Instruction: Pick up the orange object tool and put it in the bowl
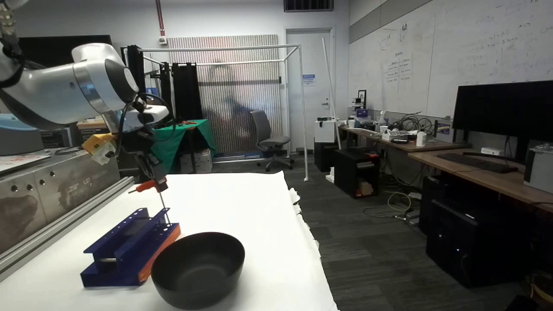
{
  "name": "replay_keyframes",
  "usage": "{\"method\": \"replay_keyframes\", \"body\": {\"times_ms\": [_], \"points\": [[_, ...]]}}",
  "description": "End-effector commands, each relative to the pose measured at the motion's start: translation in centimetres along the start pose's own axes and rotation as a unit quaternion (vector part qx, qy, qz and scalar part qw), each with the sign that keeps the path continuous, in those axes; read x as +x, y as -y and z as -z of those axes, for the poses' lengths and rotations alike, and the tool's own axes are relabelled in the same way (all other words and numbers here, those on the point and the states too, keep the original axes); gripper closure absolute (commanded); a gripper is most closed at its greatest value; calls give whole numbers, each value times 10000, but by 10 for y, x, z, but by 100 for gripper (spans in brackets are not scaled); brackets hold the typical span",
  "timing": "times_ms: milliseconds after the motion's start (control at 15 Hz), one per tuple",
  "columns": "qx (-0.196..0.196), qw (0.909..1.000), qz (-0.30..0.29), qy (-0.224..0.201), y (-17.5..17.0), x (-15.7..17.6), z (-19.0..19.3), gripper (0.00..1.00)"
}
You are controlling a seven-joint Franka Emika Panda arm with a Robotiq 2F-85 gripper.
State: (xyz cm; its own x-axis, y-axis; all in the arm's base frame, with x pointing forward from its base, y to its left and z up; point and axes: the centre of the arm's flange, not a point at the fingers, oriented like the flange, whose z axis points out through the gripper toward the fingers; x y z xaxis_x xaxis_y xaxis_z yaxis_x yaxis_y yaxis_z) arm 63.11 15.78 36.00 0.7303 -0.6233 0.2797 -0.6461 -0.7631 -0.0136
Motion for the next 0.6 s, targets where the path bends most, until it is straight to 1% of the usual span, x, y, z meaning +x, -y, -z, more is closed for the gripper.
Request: {"method": "replay_keyframes", "body": {"times_ms": [0, 133, 267, 400, 533], "points": [[-123, 9997, 54, -220, -18, 19, 59, 87], [-338, 9990, -6, -307, -32, 33, 78, 87], [-821, 9958, -80, -401, -49, 48, 87, 87], [-1375, 9894, -131, -441, -67, 61, 80, 87], [-1808, 9829, -169, -321, -83, 73, 65, 87]]}}
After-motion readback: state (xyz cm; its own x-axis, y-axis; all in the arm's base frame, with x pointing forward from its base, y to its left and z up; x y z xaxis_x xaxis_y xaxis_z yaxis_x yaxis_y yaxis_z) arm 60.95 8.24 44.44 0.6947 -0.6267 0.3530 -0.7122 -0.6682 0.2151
